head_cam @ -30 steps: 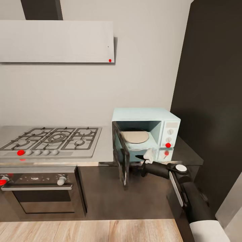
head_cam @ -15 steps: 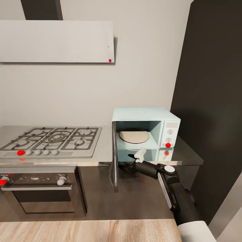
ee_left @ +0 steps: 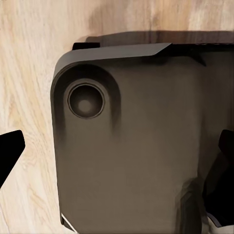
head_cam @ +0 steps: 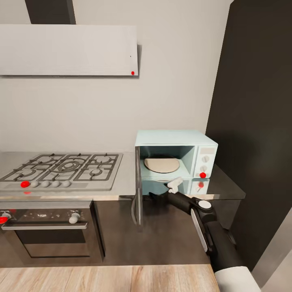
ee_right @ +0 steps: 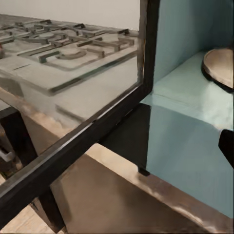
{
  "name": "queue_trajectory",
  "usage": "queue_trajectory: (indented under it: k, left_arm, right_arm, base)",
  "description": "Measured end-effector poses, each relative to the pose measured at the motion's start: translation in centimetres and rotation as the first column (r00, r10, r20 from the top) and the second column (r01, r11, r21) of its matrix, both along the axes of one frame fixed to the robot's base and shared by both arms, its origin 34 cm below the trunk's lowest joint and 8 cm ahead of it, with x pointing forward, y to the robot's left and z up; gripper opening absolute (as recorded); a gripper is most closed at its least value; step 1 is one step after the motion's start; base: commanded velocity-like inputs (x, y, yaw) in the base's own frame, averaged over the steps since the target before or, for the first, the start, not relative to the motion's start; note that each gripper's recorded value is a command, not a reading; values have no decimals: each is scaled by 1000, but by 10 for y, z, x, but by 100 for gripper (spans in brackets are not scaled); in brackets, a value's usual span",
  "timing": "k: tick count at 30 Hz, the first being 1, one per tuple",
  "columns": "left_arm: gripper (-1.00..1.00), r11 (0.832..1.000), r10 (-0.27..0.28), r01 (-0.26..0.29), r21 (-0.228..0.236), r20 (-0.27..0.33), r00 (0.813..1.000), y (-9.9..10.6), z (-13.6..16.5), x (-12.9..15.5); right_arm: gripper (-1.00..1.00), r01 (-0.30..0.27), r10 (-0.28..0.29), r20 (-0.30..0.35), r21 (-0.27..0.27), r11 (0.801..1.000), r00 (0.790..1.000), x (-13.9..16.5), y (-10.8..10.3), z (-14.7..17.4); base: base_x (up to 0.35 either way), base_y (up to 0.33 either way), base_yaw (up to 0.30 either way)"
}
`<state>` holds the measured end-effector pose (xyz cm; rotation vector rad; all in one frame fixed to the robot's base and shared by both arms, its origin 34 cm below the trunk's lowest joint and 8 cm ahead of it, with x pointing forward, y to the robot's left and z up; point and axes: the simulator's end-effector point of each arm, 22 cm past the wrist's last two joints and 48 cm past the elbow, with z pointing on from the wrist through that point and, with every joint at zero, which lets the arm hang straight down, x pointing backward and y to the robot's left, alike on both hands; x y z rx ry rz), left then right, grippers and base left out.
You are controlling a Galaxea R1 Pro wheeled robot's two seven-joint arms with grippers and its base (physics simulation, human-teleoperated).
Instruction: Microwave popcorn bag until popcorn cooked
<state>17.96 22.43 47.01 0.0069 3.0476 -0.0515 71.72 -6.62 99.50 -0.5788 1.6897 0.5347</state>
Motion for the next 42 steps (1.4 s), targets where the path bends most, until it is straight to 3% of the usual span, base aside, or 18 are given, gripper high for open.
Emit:
queue_trajectory:
  k: [3, 7, 34, 42]
  left_arm:
    - [100, 1000, 1, -1, 1, 1, 1000, 1, 0, 0]
    - [100, 1000, 3, -3, 2, 1, 1000, 2, 0, 0]
    - [100, 1000, 4, -4, 1, 1, 1000, 2, 0, -1]
    - [100, 1000, 4, -4, 1, 1, 1000, 1, 0, -1]
  right_arm:
    - [100, 85, -85, 8, -22, 996, 996, 11, -8, -5]
    - [100, 119, -119, 10, -24, 993, 993, 15, -10, -6]
    - [100, 105, -105, 10, -33, 994, 994, 13, -3, -7]
    - [100, 126, -125, 9, -28, 992, 992, 16, -12, -6]
  base:
    - [0, 0, 0]
    - [0, 0, 39]
    - [0, 0, 118]
    - [0, 0, 38]
